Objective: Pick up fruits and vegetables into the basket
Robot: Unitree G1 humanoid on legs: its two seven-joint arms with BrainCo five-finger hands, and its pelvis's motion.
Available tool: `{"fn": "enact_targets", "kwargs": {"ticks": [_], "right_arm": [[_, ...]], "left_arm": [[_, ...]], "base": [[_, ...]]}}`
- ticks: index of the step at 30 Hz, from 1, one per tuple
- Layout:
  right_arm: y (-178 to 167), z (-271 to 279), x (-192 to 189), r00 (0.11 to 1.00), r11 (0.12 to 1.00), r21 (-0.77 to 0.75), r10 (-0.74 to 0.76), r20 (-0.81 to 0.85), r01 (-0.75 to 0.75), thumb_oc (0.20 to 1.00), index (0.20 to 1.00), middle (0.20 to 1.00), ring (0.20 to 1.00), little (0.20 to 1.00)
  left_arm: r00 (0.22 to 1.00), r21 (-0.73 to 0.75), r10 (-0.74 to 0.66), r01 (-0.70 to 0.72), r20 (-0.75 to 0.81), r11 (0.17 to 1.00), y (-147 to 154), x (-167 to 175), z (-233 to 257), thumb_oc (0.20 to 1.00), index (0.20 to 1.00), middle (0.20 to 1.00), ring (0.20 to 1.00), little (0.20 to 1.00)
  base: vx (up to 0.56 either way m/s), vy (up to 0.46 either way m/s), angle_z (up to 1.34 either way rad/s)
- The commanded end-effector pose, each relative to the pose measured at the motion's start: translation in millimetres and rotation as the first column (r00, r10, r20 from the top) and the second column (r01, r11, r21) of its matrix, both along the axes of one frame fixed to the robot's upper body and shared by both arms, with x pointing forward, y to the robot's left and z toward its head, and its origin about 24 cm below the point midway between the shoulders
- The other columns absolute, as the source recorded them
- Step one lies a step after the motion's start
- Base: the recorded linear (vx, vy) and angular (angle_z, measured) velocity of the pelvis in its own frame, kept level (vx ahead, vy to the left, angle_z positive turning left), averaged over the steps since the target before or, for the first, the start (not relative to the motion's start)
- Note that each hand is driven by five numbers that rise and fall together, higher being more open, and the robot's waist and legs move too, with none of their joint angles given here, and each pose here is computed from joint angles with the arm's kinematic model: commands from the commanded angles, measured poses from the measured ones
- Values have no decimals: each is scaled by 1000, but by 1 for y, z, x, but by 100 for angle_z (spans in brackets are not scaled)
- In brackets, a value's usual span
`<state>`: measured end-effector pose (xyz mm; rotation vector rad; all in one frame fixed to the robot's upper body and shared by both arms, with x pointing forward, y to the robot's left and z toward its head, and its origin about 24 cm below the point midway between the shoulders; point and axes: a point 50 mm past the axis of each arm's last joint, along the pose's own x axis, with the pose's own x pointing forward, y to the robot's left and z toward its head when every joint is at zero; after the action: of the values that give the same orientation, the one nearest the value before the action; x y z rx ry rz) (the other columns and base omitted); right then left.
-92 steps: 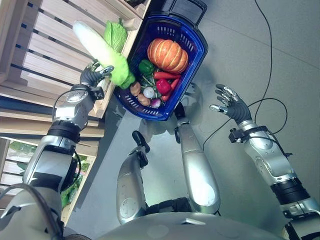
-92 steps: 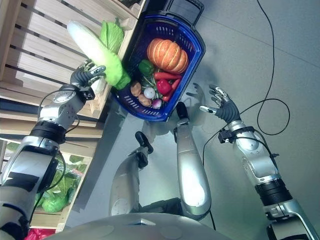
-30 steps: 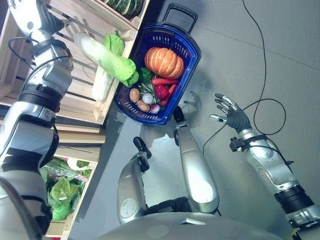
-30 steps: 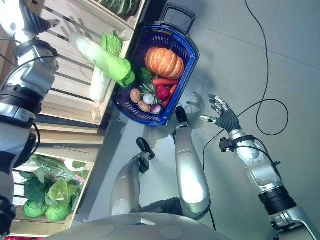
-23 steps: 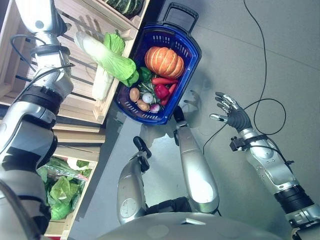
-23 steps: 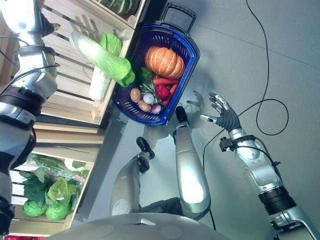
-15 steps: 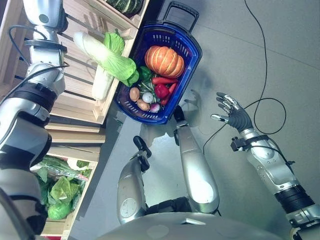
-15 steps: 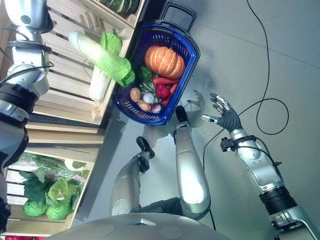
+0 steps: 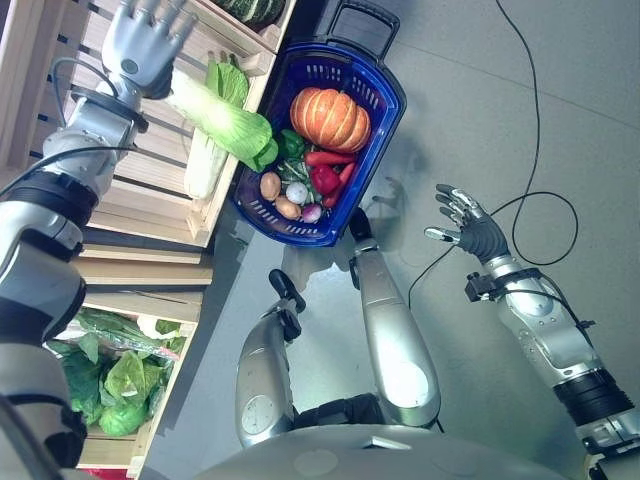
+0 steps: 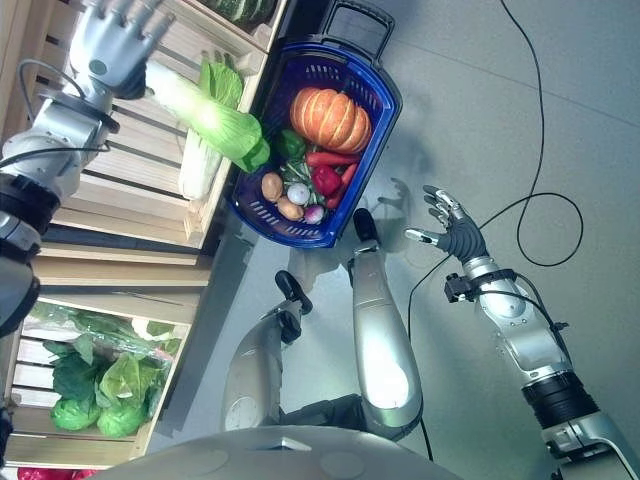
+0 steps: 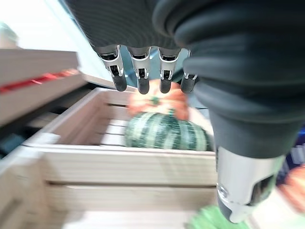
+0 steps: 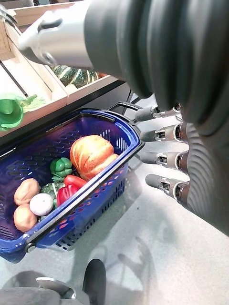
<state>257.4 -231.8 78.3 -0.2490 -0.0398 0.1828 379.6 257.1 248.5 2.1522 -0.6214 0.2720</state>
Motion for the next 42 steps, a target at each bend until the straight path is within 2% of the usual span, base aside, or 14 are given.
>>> {"fn": "enact_targets", "kwargs": {"ticks": [1,12,20,33,42], "right_arm": [[-4,15,-5,998,999,43,-1,65,-2,1000,1000,1000,1000,1000],[-8,16,-6,998,1000,30,1,65,-3,1000,1000,1000,1000,1000],[-11,13,-7,998,999,38,-10,68,7,1000,1000,1000,1000,1000],[-5,9,-5,996,996,83,-19,83,12,1000,1000,1000,1000,1000],[-3,8,-4,996,994,110,-27,84,18,1000,1000,1000,1000,1000]], "left_arm": [[999,-25,51,-51,-18,998,32,-16,10,1000,1000,1000,1000,1000],[993,-85,5,-15,-119,996,30,-15,4,1000,1000,1000,1000,1000],[995,-71,62,-68,-84,995,41,-14,2,1000,1000,1000,1000,1000],[985,43,171,-170,-31,985,46,-8,-7,1000,1000,1000,1000,1000],[986,85,156,-150,-65,985,39,-4,-17,1000,1000,1000,1000,1000]], "base": [[0,0,0],[-2,16,-4],[-12,0,-3],[-7,-10,0],[-2,-15,-1]]}}
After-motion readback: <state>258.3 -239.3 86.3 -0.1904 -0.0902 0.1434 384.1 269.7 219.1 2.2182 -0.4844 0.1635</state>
